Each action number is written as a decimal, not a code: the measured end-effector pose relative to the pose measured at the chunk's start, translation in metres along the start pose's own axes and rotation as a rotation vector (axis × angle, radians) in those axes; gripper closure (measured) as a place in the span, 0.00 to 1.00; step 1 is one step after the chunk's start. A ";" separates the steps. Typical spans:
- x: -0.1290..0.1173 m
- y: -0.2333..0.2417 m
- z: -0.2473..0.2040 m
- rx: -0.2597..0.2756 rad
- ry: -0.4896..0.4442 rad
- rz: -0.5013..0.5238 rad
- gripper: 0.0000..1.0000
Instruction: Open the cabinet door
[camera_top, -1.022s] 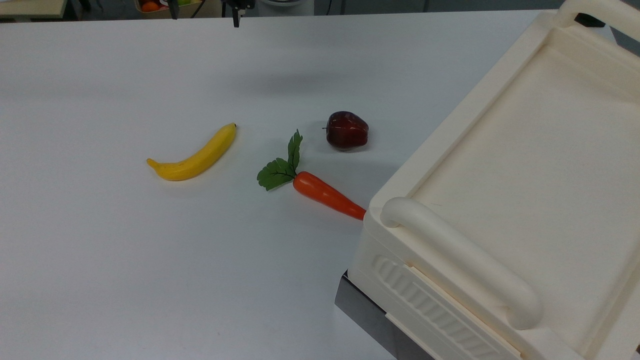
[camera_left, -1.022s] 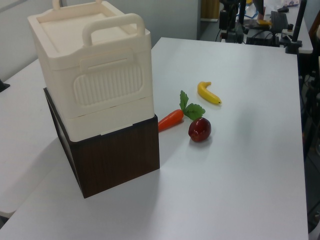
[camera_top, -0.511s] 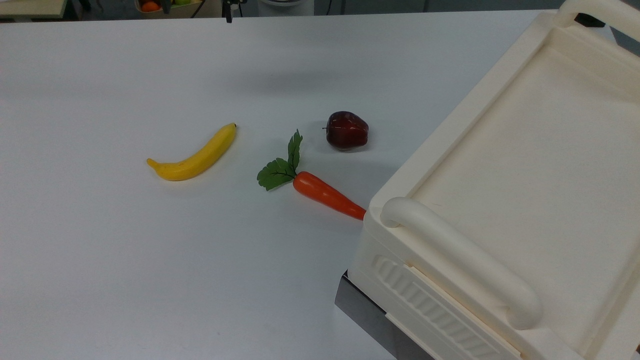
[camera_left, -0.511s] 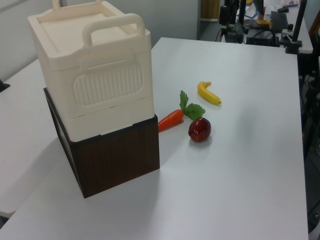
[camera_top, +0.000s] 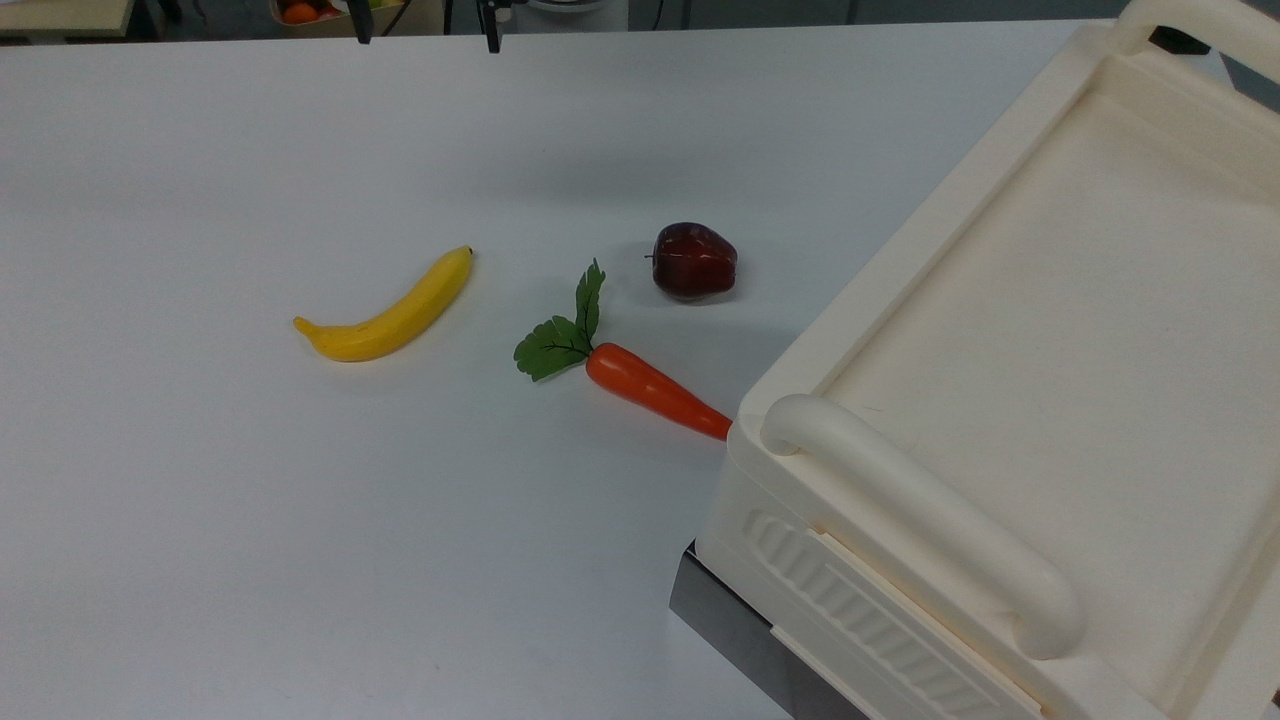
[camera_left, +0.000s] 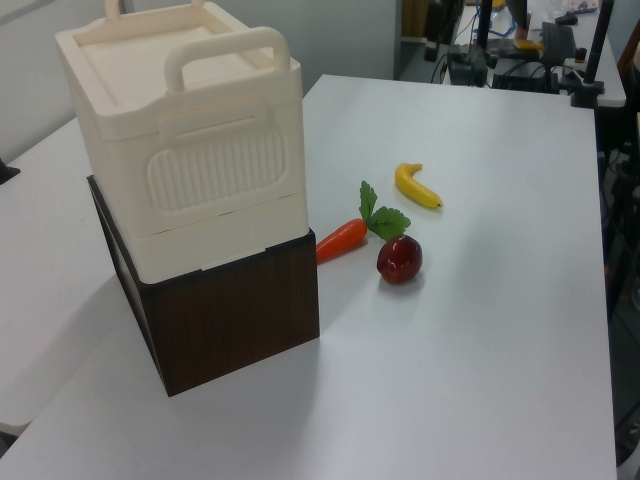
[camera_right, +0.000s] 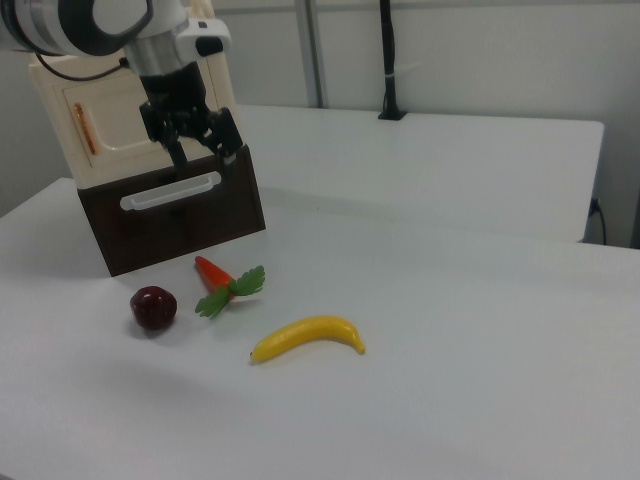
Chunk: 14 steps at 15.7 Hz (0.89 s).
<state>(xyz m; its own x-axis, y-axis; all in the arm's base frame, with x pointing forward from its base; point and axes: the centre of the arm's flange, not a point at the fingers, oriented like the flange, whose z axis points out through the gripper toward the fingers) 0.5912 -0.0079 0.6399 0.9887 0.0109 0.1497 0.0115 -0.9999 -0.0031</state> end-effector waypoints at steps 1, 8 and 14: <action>0.004 -0.005 -0.005 0.025 0.032 -0.030 0.00; 0.021 -0.096 -0.019 0.174 0.178 -0.338 0.00; 0.030 -0.192 0.010 0.207 0.254 -0.545 0.00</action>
<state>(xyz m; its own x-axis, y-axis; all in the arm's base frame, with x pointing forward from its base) 0.6205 0.1847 0.6354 0.7666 0.4915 0.4132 0.5570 -0.8292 -0.0472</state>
